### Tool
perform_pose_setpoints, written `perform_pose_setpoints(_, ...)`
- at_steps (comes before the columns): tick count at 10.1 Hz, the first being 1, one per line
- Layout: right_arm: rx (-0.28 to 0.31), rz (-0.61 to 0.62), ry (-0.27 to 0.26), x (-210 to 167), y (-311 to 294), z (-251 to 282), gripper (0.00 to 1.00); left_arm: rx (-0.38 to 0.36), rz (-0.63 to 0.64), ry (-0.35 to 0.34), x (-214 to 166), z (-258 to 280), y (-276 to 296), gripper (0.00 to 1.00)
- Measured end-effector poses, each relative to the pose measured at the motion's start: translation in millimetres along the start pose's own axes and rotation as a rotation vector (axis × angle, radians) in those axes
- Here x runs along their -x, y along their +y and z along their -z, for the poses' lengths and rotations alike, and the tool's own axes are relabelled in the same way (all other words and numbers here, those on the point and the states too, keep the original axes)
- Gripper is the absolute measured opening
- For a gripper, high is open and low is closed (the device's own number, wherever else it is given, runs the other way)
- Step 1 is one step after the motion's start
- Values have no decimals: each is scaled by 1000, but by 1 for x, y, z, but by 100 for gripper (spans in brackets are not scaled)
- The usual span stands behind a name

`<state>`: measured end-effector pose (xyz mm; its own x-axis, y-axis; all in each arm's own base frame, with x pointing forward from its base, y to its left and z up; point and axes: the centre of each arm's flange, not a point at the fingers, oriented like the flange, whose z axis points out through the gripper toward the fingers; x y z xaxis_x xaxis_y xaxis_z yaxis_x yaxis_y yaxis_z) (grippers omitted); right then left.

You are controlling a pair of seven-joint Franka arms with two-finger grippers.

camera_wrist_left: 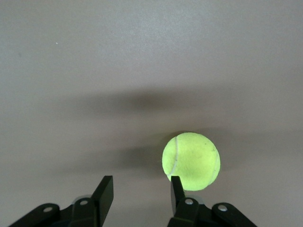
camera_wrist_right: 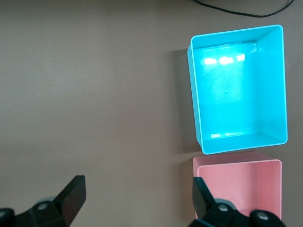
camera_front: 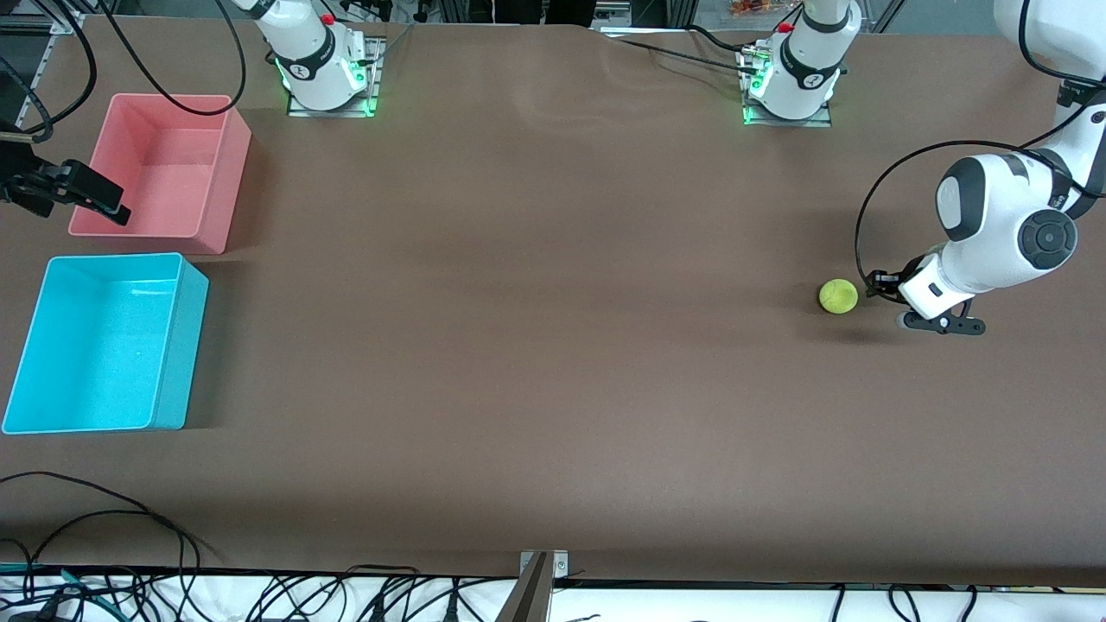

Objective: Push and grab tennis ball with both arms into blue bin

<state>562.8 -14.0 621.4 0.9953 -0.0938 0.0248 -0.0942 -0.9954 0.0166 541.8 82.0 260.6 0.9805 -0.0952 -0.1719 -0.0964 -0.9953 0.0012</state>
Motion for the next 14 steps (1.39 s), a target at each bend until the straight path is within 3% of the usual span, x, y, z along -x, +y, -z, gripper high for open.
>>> perform_pose_setpoints(1, 0, 0, 0, 0, 0, 0, 100, 1, -27, -5, 1, 1, 0, 52)
perform_pose_setpoints(4, 0, 0, 0, 0, 0, 0, 100, 3, -245, -9, 2, 1, -2, 6)
perform_pose_setpoints(5, 0, 0, 0, 0, 0, 0, 100, 4, -325, -9, 3, 1, -4, 1)
perform_pose_setpoints(8, 0, 0, 0, 0, 0, 0, 100, 7, -543, -9, 6, 1, -15, 1)
perform_pose_setpoints(14, 0, 0, 0, 0, 0, 0, 100, -17, -1202, 30, 4, -12, -24, 1)
